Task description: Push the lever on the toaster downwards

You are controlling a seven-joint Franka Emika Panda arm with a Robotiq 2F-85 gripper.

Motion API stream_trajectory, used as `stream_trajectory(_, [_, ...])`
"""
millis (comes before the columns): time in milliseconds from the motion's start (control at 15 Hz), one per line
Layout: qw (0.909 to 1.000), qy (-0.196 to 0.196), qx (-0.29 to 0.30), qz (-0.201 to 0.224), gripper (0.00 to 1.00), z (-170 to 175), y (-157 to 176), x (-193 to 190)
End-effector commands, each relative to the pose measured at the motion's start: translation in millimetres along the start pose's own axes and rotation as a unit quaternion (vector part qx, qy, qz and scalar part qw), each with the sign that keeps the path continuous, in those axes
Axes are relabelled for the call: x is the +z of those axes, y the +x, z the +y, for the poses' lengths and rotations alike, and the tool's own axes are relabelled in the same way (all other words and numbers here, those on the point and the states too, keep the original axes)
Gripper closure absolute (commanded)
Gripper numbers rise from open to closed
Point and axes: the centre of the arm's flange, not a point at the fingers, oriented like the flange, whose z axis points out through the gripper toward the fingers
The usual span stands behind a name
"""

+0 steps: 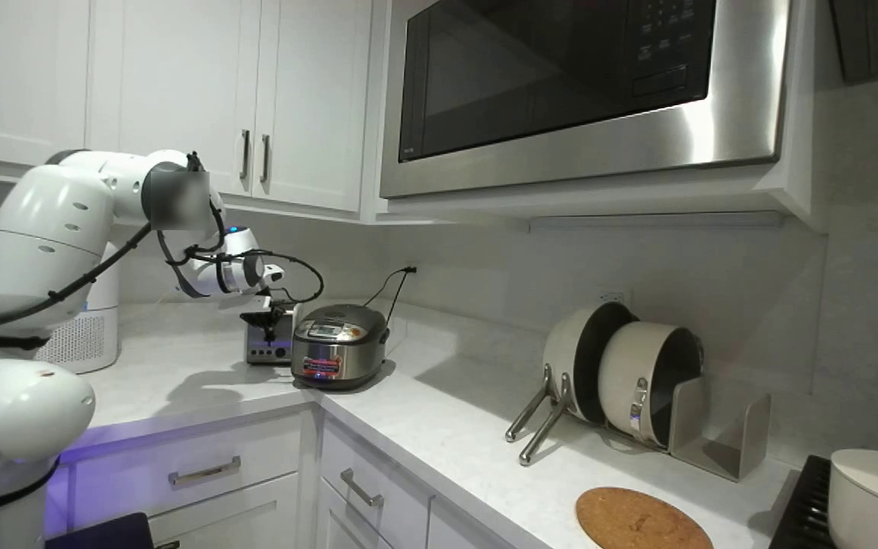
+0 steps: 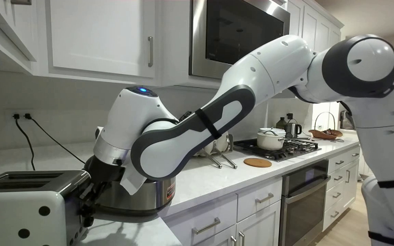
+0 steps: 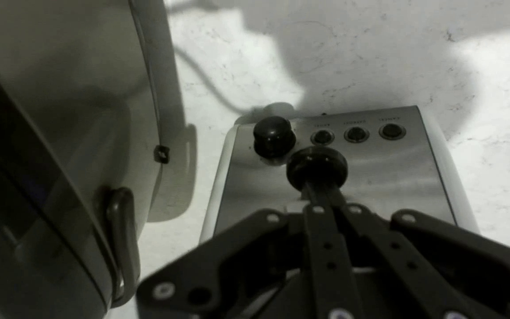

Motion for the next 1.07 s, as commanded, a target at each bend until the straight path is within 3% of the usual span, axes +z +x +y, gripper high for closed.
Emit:
stream_trajectory(0, [0.9994, 0.002, 0.017, -0.029, 1.0, -2.5, -1.9, 19.0])
stream_trajectory(1000, [0.9978, 0.011, 0.028, -0.059, 1.0, -5.6, -18.7, 41.4])
